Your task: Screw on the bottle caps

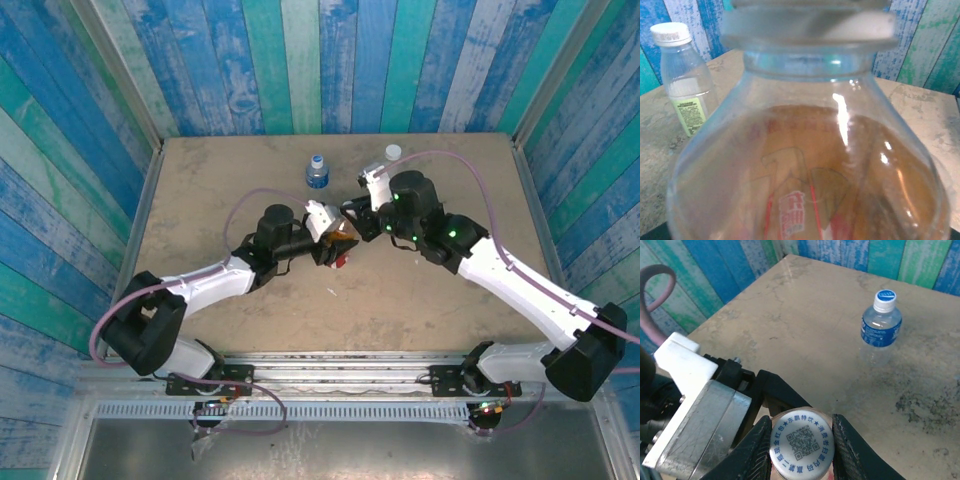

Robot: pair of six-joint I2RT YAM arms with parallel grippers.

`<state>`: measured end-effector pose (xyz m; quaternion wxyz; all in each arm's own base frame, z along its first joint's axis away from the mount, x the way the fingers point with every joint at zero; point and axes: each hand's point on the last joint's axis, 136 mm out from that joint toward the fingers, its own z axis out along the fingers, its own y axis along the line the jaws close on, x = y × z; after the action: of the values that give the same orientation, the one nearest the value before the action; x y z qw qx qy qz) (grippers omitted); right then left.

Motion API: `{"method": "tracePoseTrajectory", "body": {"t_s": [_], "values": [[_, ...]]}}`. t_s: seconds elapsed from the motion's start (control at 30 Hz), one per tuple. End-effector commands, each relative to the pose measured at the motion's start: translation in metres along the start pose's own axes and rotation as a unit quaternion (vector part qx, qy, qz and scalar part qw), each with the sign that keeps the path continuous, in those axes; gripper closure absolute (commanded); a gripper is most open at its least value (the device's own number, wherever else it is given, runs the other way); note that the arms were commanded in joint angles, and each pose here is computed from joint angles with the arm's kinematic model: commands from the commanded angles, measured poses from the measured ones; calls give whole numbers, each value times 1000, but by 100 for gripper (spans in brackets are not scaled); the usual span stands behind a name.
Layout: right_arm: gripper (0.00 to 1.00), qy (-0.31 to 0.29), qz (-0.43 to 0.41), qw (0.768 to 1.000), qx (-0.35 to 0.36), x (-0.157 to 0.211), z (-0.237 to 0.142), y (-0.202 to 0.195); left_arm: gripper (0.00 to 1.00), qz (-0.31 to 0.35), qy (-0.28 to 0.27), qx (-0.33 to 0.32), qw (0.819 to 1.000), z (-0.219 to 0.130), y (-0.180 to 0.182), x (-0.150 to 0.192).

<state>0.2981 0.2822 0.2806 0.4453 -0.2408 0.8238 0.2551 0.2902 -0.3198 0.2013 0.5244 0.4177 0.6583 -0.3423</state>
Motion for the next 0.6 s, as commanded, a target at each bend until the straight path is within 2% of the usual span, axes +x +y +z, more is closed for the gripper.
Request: {"method": "tracePoseTrajectory", "body": {"t_s": [0.0,0.3,0.43,0.57], "values": [[79,94,17,991,96,54,3,-40,38,50,-90,-12,995,1,6,-64],[65,29,-30,999,7,16,-6,-6,38,49,-76,12,996,2,-2,-51],[68,-11,-27,1000,-9,3,-11,-1,38,52,-81,20,995,-1,-7,-51],[69,-12,-1,1000,-17,7,-6,0,38,49,-90,22,994,-2,-7,-55]]}}
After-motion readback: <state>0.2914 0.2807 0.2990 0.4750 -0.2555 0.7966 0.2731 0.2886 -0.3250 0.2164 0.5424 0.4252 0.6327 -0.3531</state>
